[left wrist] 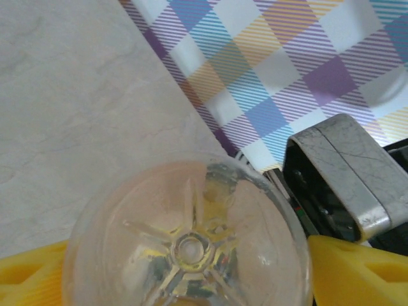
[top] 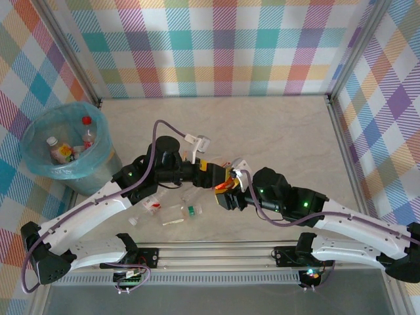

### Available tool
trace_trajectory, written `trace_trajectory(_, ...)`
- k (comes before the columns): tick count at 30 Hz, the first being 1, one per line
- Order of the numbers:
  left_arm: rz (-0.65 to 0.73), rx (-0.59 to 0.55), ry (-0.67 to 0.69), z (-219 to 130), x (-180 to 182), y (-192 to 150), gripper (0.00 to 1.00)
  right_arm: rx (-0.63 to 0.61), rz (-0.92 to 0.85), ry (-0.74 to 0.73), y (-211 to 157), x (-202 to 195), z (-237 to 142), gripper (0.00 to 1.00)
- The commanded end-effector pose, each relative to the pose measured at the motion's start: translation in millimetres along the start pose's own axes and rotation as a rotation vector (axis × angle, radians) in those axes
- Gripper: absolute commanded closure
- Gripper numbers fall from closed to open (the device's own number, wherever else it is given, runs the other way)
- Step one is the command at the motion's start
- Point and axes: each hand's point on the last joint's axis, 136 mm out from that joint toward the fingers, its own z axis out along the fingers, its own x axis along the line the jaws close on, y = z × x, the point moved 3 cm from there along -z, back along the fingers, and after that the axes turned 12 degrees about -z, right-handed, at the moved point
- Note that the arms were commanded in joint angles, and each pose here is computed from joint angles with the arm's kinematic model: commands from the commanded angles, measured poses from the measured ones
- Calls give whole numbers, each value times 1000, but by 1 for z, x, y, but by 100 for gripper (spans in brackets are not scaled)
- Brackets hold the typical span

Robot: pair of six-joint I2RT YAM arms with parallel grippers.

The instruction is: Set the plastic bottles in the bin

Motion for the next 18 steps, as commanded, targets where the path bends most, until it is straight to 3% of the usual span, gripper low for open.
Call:
trace_trajectory(1,4,-4,-87,-1,-16,4,23,-73,-37,62,17,9,-7,39)
trace_trajectory(7,15,-23,-82,-8,-18,4,35,-72,-43,61,17,9,-8,39)
trace_trajectory(11,1,-62,-39,-12,-11,6,55,-76,-54,66,18,10,-8,37)
trace_trajectory(18,-19,-178,59,-24,2,16,60,-77,-65,9,25,3,-6,25)
